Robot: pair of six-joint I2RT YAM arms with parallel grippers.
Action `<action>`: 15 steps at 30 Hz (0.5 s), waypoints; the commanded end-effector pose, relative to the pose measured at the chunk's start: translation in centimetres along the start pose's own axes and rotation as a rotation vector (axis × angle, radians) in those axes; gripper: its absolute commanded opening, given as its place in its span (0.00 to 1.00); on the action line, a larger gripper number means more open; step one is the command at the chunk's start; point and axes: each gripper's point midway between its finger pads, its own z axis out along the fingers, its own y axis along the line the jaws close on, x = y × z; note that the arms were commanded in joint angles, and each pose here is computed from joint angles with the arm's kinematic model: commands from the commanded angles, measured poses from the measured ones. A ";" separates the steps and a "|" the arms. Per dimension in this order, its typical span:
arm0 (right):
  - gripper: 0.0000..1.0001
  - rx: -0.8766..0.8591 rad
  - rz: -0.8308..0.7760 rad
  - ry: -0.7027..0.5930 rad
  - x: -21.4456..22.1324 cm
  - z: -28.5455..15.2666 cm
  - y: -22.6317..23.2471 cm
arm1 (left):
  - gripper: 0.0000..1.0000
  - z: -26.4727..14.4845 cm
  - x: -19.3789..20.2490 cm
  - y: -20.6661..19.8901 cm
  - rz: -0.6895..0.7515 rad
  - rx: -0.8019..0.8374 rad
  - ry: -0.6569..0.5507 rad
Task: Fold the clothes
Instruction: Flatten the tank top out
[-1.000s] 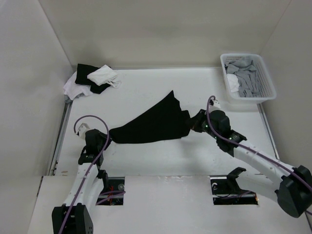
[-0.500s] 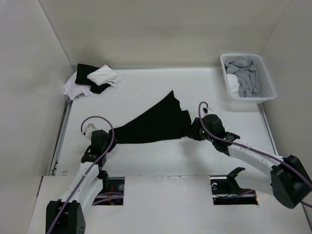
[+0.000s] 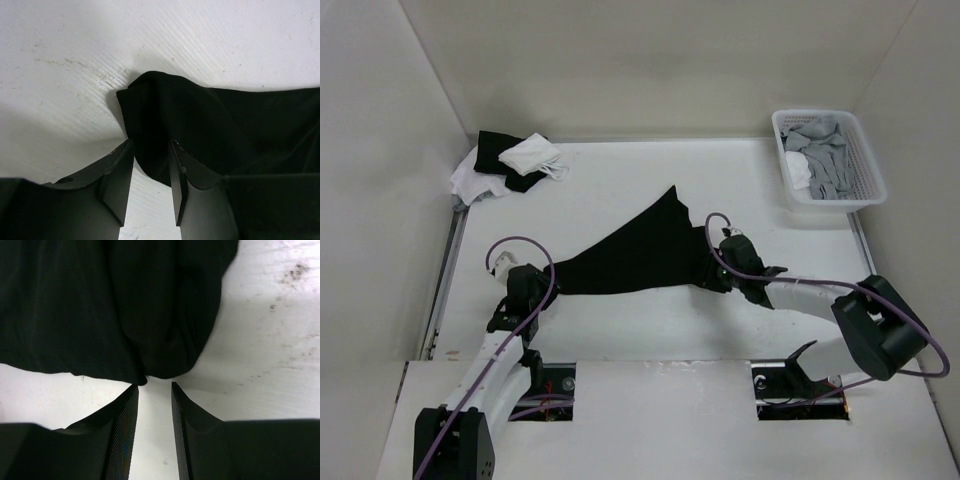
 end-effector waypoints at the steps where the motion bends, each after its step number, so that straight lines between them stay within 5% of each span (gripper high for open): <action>1: 0.37 -0.087 -0.017 -0.048 -1.8 0.4 2.9 | 0.32 0.2 -1.0 -1.0 -0.010 0.037 -0.038; 8: 0.36 -0.092 -0.004 -0.007 -0.9 1.3 2.8 | 0.32 0.1 -1.2 -0.8 -0.014 0.041 -0.050; 15: 0.21 -0.096 0.014 -0.002 -0.7 1.9 2.8 | 0.32 0.1 -1.3 -0.9 -0.016 0.046 -0.051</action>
